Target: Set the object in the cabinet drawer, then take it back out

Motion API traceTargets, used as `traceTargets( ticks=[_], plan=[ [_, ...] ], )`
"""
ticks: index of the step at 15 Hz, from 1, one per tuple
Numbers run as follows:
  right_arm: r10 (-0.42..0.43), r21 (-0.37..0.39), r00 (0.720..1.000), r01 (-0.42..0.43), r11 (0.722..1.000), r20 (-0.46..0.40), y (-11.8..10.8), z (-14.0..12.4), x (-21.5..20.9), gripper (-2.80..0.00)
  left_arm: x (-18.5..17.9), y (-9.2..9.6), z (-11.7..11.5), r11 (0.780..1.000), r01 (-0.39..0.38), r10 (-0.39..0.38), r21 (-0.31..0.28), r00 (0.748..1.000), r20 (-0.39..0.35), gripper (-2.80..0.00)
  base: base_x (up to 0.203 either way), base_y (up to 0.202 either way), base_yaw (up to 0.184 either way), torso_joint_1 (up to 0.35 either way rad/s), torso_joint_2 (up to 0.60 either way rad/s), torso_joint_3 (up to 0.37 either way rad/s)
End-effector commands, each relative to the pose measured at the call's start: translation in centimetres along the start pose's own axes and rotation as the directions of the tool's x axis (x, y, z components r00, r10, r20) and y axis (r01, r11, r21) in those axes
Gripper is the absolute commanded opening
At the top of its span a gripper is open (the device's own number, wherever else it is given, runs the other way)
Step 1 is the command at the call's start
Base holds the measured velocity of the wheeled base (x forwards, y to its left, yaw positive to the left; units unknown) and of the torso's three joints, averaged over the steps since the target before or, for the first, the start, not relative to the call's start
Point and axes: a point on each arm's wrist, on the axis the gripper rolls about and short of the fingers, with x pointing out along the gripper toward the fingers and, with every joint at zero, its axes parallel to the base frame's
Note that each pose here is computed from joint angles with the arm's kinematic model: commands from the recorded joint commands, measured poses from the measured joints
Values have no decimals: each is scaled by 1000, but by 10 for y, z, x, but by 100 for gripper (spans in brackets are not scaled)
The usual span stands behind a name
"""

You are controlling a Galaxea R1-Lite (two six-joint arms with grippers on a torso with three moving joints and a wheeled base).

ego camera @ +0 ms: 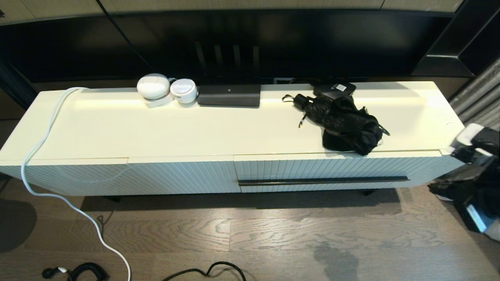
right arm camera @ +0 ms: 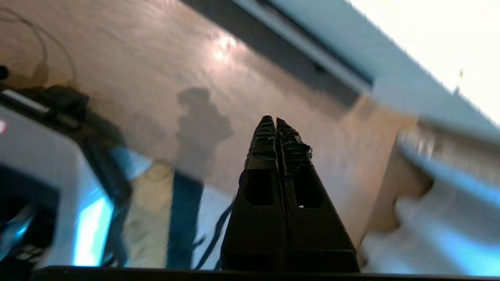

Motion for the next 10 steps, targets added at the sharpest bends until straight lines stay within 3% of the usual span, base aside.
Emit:
traceTargets(
  ticks=[1,3,6,10],
  plan=[
    [-59,63,998,58,996,16,-1,-20,-52,-280,0,0,0,1000,0,0,0,1000,1,0,0,0,0,0,0,0],
    [-93,130,996,93,987,-10,2,-35,-69,-280,0,0,0,1000,0,0,0,1000,1,0,0,0,0,0,0,0],
    [-143,197,989,135,971,25,16,-63,-101,-280,0,0,0,1000,0,0,0,1000,1,0,0,0,0,0,0,0],
    [-153,258,988,149,955,-6,35,-96,-115,-280,0,0,0,1000,0,0,0,1000,1,0,0,0,0,0,0,0]
  ],
)
